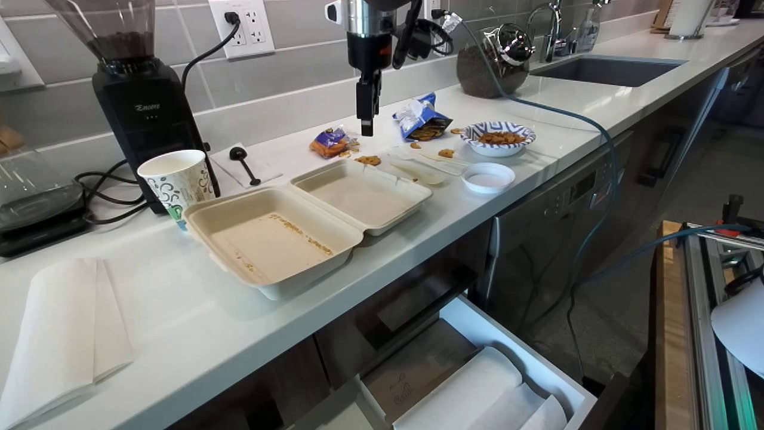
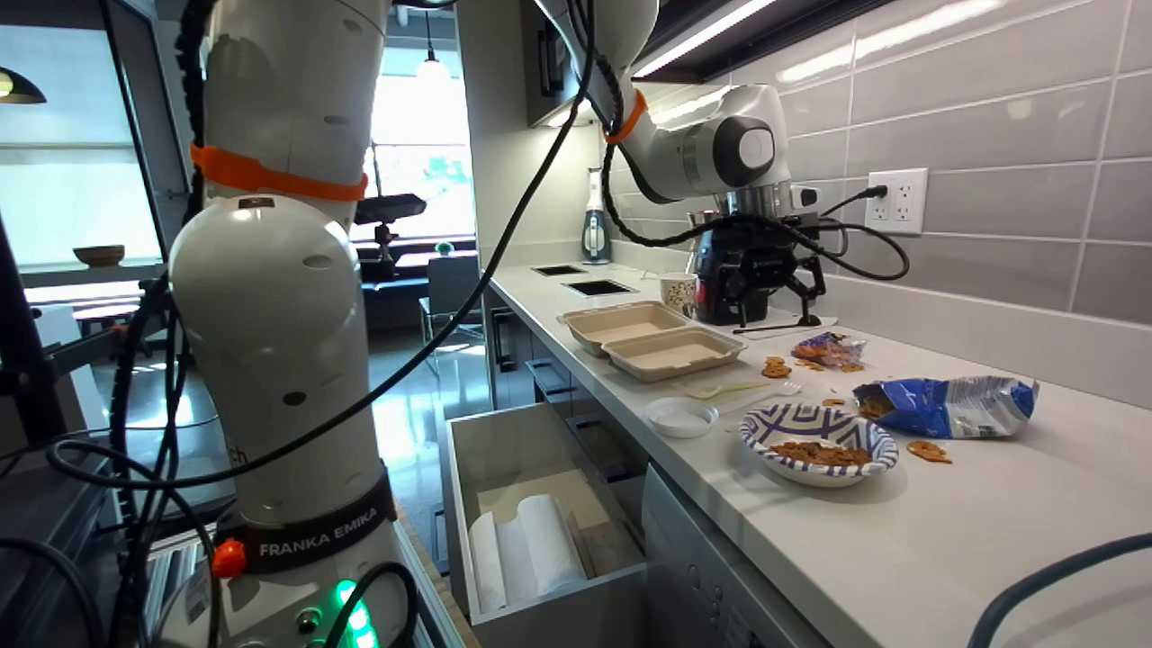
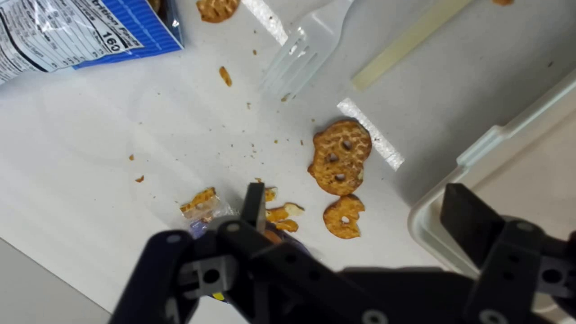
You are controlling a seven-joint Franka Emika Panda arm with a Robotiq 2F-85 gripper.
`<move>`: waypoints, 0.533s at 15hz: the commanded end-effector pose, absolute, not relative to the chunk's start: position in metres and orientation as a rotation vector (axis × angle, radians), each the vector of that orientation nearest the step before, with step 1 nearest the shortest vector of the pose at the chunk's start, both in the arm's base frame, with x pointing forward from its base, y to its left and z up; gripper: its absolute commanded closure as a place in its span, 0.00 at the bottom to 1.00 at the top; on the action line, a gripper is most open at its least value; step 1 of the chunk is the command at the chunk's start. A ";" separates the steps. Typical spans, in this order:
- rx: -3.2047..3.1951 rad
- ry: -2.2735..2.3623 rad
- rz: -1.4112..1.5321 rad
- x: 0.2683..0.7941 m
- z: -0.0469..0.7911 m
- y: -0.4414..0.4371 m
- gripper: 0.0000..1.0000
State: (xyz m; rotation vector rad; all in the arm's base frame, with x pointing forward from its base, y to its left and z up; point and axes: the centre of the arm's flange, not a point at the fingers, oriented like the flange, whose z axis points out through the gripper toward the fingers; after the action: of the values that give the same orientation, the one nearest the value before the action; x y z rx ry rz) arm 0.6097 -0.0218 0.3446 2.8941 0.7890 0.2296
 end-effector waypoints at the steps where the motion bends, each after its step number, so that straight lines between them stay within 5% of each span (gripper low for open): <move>1: 2.894 0.789 0.230 0.610 0.345 -0.022 0.00; 8: 2.892 0.829 0.218 0.618 0.345 -0.025 0.00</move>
State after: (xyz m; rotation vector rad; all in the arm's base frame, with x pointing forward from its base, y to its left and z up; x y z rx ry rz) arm 0.6121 -0.0220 0.3483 2.8884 0.7968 0.2402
